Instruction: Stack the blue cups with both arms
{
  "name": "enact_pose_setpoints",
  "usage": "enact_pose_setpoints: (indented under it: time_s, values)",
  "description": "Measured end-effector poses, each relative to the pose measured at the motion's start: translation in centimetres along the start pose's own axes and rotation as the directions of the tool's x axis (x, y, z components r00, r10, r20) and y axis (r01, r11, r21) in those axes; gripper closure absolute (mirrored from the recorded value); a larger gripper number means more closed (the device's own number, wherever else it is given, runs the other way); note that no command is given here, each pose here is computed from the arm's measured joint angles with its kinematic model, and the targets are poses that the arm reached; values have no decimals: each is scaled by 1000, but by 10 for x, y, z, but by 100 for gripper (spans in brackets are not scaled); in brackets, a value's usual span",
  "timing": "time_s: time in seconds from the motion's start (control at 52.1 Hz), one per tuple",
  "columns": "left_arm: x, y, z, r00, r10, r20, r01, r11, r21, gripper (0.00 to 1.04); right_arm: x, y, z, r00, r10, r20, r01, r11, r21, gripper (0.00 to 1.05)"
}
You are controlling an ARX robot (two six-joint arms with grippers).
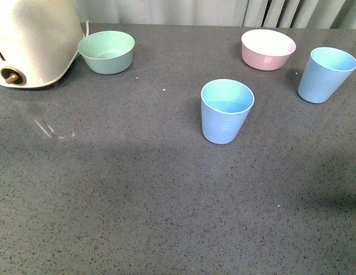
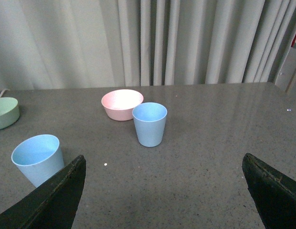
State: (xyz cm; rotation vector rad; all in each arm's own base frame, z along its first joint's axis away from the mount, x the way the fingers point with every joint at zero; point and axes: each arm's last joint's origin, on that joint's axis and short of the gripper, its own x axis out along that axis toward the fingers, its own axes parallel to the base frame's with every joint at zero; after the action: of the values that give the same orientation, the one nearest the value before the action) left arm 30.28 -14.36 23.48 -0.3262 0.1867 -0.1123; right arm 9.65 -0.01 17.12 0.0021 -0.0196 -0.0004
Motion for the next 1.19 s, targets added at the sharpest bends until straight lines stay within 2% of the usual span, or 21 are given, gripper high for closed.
enact_pose_setpoints:
  time_s: [0.038, 0.115, 0.154, 0.25, 0.442, 0.634, 0.999, 1.056, 1.191]
  values:
    - [-11, 14, 0, 993, 52, 104, -60, 996, 71, 33, 0, 0, 0, 1000, 0, 0, 0, 1000, 0, 9]
    - [-28, 34, -1, 980, 70, 186, -99, 983, 153, 44, 0, 0, 0, 1000, 0, 0, 0, 1000, 0, 9]
    - [-41, 48, -3, 975, 74, 211, -116, 973, 198, 53, 0, 0, 0, 1000, 0, 0, 0, 1000, 0, 9]
    - [-66, 73, -15, 978, 72, 196, -124, 955, 268, 74, 0, 0, 0, 1000, 0, 0, 0, 1000, 0, 9]
    - [-91, 96, -25, 980, 72, 185, -125, 948, 293, 103, 0, 0, 0, 1000, 0, 0, 0, 1000, 0, 9]
    - [-119, 115, -34, 978, 79, 192, -135, 946, 296, 103, 0, 0, 0, 1000, 0, 0, 0, 1000, 0, 9]
    - [-151, 132, -45, 978, 82, 191, -138, 945, 298, 103, 0, 0, 0, 1000, 0, 0, 0, 1000, 0, 9]
    - [-156, 139, -47, 980, 54, 192, -112, 946, 304, 103, 0, 0, 0, 1000, 0, 0, 0, 1000, 0, 9]
    - [-165, 145, -54, 979, 78, 188, -133, 944, 301, 103, 0, 0, 0, 1000, 0, 0, 0, 1000, 0, 9]
